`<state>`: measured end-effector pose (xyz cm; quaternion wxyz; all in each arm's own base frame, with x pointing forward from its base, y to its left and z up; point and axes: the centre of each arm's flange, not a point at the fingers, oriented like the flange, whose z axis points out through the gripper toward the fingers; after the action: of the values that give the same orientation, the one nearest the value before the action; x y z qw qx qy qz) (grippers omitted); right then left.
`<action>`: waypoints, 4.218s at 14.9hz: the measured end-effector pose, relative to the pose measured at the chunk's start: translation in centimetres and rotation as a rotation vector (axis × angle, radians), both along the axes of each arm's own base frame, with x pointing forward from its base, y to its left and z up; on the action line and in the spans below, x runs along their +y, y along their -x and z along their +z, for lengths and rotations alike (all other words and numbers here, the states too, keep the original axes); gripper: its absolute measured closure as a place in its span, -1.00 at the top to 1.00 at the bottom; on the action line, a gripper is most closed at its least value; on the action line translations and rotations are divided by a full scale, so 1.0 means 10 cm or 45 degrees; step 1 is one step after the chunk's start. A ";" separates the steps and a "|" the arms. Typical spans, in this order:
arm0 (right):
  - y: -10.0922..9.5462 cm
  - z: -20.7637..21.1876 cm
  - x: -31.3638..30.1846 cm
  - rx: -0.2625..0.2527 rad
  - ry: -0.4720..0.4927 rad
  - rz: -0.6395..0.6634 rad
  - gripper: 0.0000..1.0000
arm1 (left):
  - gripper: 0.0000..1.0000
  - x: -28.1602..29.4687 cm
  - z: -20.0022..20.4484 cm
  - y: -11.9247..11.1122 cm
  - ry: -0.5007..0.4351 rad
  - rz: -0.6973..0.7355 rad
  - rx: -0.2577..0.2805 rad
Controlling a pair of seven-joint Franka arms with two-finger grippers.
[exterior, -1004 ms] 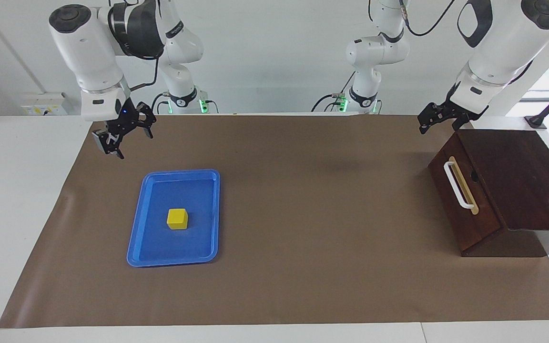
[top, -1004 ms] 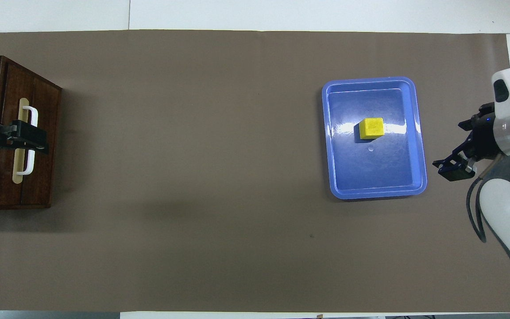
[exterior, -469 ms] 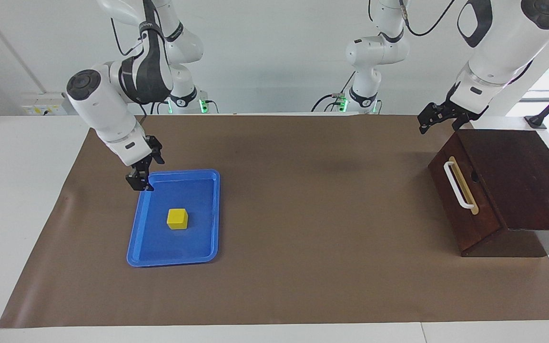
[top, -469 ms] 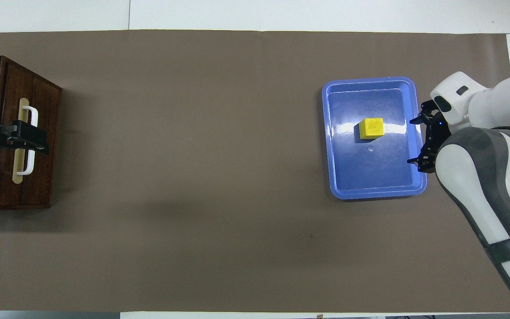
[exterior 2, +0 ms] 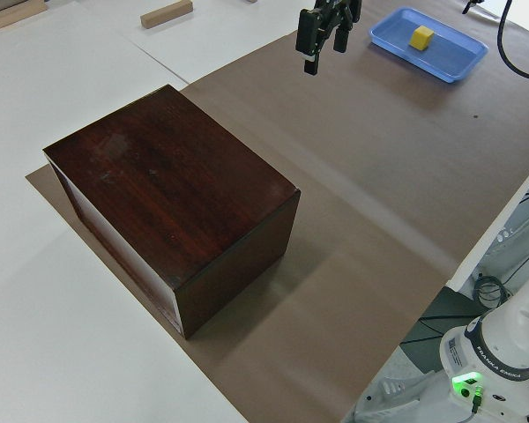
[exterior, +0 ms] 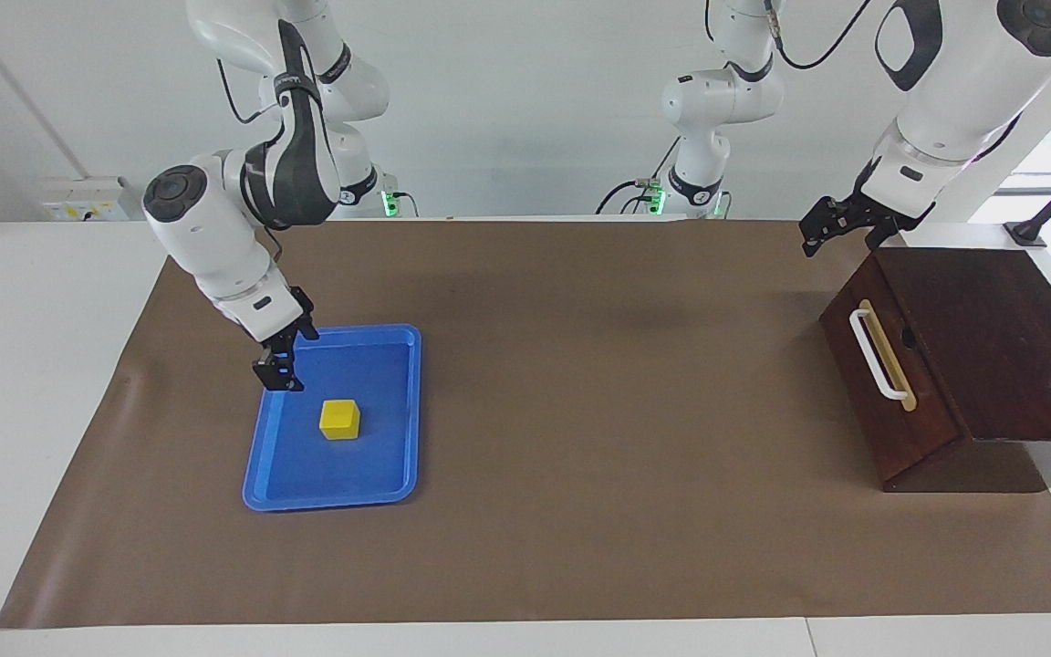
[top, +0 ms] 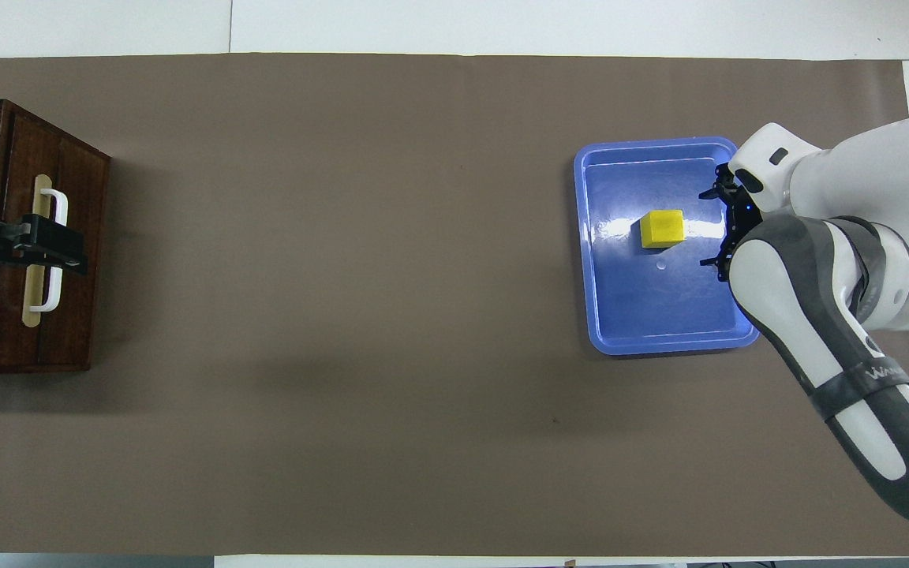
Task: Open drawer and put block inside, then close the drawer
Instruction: 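Move the right gripper over the yellow block in the blue tray, then grasp the yellow block with the right gripper while the left gripper pulls the drawer open, then lift the block with the right gripper toward the left gripper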
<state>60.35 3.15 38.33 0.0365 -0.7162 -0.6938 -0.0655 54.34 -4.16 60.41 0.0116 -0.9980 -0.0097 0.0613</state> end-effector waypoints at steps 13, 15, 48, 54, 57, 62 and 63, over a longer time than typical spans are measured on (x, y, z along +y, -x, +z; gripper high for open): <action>-0.10 -0.67 -0.13 0.036 -0.112 0.131 1.00 | 1.00 -0.36 -0.97 -0.24 -0.413 -0.264 -0.235; -0.10 -0.67 -0.17 0.029 -0.116 0.148 1.00 | 1.00 -0.41 -1.25 -0.36 -0.427 -0.299 -0.245; -0.17 0.26 0.63 -0.025 -0.301 0.193 0.10 | 1.00 -1.18 -2.02 -0.29 -0.336 -0.024 -0.381; 0.06 0.72 2.01 0.030 -0.338 0.088 0.10 | 1.00 -1.26 -1.63 -0.38 -0.252 0.149 -0.288; 0.22 0.85 2.56 0.026 -0.358 0.039 0.10 | 1.00 -1.24 -1.11 -0.54 -0.187 0.448 -0.256; 0.43 0.89 3.07 0.018 -0.380 0.002 0.10 | 1.00 -1.47 -1.10 -0.61 -0.099 1.173 -0.191; 0.47 0.91 3.16 0.009 -0.387 -0.003 0.10 | 1.00 -1.54 -1.13 -0.61 -0.089 1.271 -0.170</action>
<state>55.64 34.76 47.45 0.1469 -0.7035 -0.6749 -0.1672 60.40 -19.59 49.14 0.0138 -0.8724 -0.4885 -0.0052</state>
